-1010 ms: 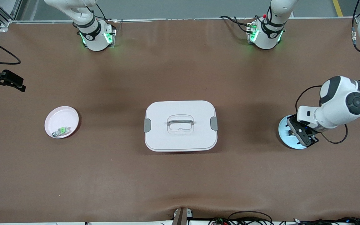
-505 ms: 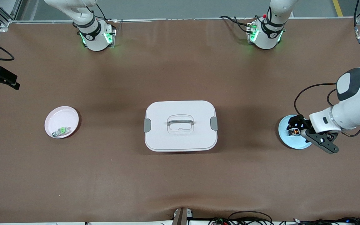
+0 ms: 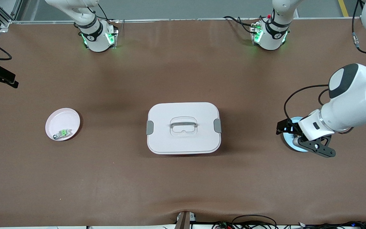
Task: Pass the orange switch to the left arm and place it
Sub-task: 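Lower the switch onto the blue plate and open the left gripper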
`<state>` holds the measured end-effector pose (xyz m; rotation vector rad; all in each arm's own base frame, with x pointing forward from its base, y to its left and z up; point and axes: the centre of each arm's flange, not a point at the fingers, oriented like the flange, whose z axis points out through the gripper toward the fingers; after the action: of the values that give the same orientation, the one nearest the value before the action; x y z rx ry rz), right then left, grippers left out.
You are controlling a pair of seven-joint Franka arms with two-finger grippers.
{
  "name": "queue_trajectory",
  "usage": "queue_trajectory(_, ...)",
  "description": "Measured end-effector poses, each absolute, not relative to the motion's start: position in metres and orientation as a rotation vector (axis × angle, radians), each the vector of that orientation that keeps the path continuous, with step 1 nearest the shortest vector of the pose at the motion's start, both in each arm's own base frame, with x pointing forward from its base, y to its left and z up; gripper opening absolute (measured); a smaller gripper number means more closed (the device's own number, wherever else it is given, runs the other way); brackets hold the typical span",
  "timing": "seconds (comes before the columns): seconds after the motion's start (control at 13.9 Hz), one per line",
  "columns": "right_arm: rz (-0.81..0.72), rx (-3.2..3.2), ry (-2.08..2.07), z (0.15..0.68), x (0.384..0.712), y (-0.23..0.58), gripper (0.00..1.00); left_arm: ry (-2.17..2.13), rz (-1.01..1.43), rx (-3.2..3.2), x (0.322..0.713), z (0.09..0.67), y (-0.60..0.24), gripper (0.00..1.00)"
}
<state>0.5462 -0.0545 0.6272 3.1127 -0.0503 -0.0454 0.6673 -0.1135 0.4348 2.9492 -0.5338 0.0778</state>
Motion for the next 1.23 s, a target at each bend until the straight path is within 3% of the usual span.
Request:
queue_trajectory(0.29,-0.045,3.113,-0.054,0.628,0.546,-0.056,1.0,-0.448,0.022,3.017,0.672,0.425,-0.152,1.0)
queue_trajectory(0.58,-0.043,3.112,-0.067,0.628,0.545,-0.06,1.0,-0.473,0.038,3.162,0.654,0.453,-0.183,1.0)
queue_trajectory(1.23,-0.034,3.146,-0.103,0.629,0.545,-0.069,1.0,-0.187,-0.083,3.23,0.603,0.554,-0.11,1.0)
